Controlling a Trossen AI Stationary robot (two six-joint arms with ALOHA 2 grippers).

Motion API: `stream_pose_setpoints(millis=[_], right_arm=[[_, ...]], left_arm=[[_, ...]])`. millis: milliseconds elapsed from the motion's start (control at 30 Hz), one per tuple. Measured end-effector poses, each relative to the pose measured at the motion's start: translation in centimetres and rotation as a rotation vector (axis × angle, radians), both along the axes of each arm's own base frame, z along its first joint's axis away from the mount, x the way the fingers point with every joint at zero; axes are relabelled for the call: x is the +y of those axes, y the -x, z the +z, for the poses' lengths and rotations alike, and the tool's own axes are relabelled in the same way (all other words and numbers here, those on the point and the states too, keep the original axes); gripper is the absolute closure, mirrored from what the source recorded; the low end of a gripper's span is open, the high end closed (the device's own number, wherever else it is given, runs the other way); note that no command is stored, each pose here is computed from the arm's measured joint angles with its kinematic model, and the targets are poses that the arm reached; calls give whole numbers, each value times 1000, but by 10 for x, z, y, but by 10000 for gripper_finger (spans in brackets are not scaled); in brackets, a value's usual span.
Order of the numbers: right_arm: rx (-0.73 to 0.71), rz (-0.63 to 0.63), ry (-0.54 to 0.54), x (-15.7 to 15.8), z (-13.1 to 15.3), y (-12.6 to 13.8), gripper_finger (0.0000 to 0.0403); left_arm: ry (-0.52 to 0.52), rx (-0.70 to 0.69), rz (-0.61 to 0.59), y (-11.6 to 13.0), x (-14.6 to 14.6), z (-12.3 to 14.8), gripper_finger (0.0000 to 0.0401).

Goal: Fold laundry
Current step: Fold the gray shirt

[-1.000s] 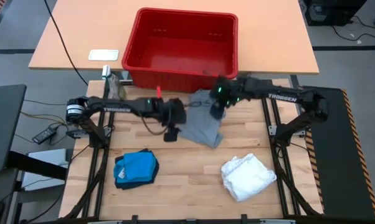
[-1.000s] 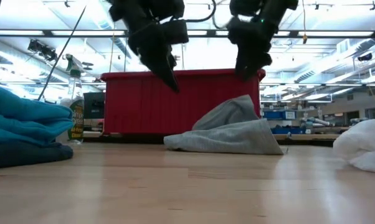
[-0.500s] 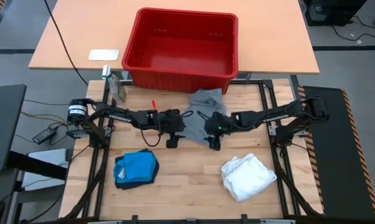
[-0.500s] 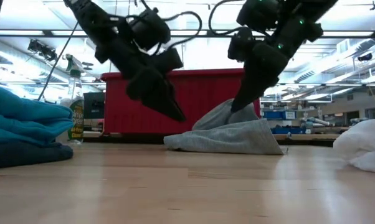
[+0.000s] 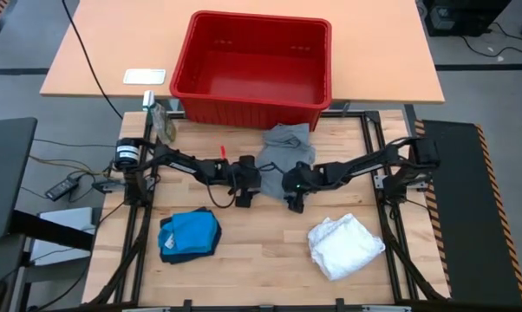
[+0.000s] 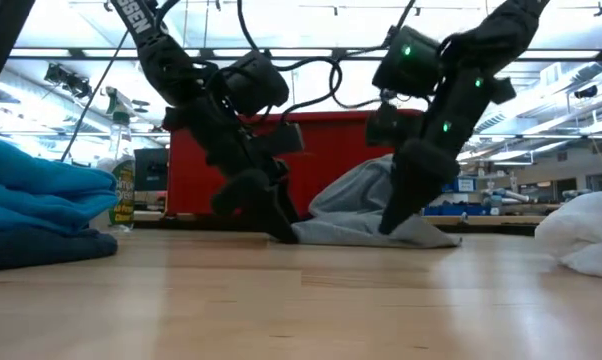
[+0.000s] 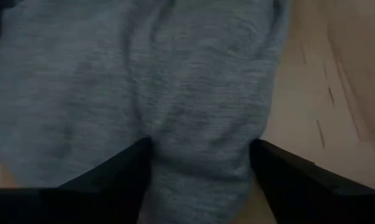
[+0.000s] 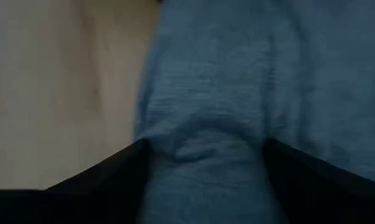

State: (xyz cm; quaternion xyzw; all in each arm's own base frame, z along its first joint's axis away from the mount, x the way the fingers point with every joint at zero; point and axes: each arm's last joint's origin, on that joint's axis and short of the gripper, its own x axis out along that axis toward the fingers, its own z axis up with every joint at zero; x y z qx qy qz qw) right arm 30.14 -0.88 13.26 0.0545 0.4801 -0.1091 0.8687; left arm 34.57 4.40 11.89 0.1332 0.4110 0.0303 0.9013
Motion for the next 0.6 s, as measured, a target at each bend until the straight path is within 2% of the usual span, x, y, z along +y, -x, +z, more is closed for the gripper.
stream_pose_setpoints(millis=[67, 167, 400, 467, 600], right_arm=[[23, -46, -8, 1, -9, -1, 98], [35, -121, -62, 1, -17, -3, 156], [28, -186, -284, 9, -18, -4, 369], [17, -205, -385, 12, -9, -1, 378], [-49, -246, -608, 17, 24, 5, 363]], left_arm=[[4, -7, 1, -1, 0, -1, 138], [26, -3, -16, -2, -1, -4, 192], [27, -15, -32, -4, -7, -5, 368], [52, 7, -22, -2, -12, 0, 387], [107, 112, -55, 5, -32, 31, 385]])
